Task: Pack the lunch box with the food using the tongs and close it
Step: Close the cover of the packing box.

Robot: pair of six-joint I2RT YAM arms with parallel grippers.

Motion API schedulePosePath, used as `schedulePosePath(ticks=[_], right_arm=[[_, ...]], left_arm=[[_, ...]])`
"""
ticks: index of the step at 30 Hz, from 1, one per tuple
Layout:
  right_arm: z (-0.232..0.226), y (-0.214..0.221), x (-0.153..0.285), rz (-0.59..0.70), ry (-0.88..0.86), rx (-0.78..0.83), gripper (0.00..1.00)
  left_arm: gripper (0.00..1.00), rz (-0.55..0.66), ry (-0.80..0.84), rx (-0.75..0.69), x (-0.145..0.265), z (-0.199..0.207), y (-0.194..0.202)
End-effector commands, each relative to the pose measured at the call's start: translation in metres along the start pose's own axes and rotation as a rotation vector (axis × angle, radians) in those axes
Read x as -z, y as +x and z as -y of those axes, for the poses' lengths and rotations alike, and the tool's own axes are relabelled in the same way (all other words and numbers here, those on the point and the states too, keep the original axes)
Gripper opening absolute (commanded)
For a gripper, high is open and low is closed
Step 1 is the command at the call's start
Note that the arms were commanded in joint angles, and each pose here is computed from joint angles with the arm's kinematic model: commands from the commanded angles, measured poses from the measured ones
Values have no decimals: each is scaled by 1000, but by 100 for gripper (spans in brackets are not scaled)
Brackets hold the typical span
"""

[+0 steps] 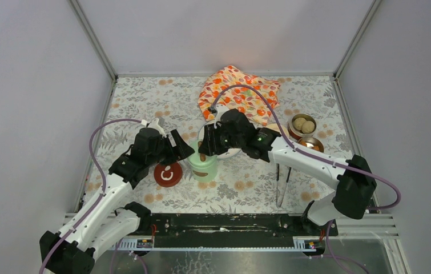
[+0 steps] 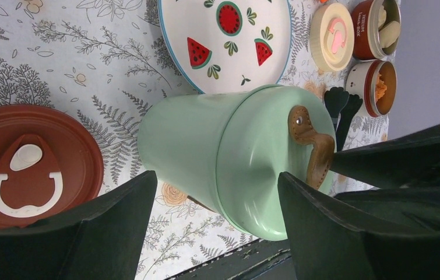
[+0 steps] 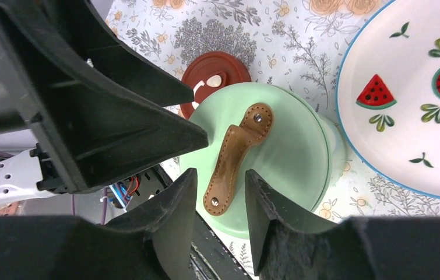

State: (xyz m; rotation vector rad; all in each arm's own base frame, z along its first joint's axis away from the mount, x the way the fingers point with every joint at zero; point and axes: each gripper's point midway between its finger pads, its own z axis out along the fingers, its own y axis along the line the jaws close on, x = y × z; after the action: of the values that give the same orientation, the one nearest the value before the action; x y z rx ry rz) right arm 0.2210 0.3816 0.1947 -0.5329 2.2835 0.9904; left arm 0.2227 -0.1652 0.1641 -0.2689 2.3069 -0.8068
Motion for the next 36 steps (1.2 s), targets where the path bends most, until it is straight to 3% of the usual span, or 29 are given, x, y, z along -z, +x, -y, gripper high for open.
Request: schedulePosePath(ticks=[1, 16, 23, 36], right_arm=[[-13, -23, 22, 98, -19, 90, 43], [17, 36, 1, -72, 36, 172, 43], [35, 61, -5, -145, 156, 269, 43], [45, 83, -10, -279, 312, 414, 43]], left_arm=[[84, 19, 53, -15, -3, 14, -7], [82, -28, 0, 20, -13, -4, 15], [70, -44, -31, 59, -16, -19, 31], [64, -97, -102, 109, -25, -38, 55]])
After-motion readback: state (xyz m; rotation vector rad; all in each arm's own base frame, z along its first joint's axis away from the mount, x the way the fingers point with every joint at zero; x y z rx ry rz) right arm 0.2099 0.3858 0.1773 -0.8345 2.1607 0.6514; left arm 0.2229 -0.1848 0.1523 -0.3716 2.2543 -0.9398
